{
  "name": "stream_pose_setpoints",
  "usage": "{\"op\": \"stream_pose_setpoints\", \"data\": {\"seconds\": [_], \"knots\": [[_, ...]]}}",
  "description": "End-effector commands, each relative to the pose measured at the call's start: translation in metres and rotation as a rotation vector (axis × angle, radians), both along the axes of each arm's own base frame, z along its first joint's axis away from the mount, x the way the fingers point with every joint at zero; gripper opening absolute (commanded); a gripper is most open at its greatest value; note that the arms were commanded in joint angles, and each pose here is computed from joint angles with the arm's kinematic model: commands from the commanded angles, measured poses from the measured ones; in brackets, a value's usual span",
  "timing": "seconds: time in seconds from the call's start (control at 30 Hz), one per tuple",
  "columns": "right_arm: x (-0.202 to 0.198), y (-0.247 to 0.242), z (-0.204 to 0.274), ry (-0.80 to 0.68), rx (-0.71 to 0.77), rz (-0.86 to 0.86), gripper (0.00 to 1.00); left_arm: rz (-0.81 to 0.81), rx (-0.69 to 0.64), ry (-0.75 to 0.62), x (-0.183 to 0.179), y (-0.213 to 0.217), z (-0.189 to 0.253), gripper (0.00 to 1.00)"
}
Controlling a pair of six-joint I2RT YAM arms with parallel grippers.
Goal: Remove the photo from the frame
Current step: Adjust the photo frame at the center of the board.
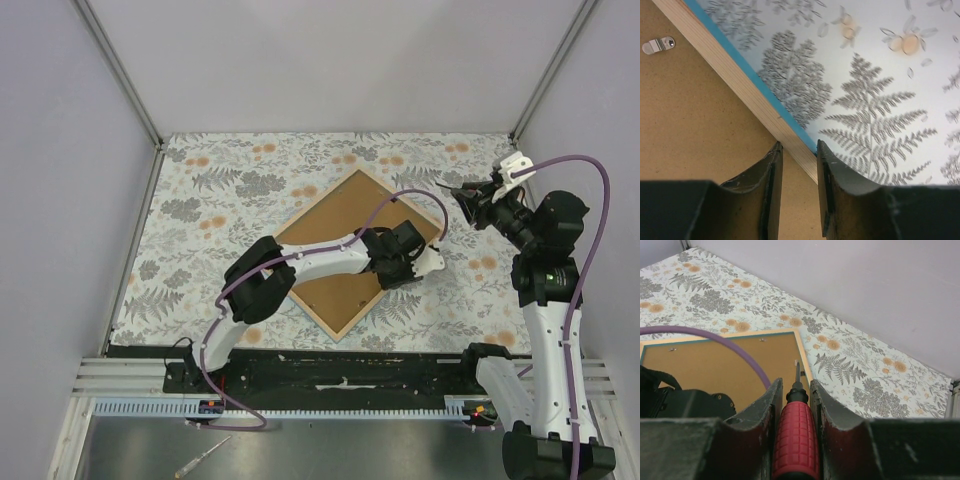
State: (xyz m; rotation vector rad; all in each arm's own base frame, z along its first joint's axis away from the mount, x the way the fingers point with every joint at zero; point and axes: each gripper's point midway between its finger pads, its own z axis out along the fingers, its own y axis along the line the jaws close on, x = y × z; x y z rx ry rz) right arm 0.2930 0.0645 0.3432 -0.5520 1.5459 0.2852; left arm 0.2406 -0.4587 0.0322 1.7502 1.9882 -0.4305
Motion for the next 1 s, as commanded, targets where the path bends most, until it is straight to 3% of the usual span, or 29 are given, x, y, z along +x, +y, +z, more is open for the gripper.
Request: {"op": "stream_pose_setpoints", "data": {"seconds": [0.0,0.2,0.33,0.53,0.73,0.97], "knots": [[-0.005,0.003,0.022,-0.073,0.018,0.013,0.00,-0.245,0.028,-0.073,-0.024,0.010,0.015,0.34],[0.000,-0.001,0.022,-0.063,0.042,-0.021,0.00,-0.358,0.049,-0.224,-0.033,0.020,0.029,0.38],[0.004,-0.003,0.020,-0.051,0.053,-0.036,0.00,-0.344,0.068,-0.301,-0.024,0.030,0.036,0.41],[0.005,0.000,0.014,-0.031,0.063,-0.012,0.00,-0.260,0.083,-0.369,-0.013,0.047,0.037,0.80],[0.004,0.006,0.009,-0.027,0.052,0.028,0.00,-0.093,0.019,-0.400,0.013,0.063,0.066,0.89],[-0.001,0.019,0.003,-0.006,0.063,0.116,0.00,0.256,-0.203,-0.343,0.090,0.115,0.143,0.93]]}}
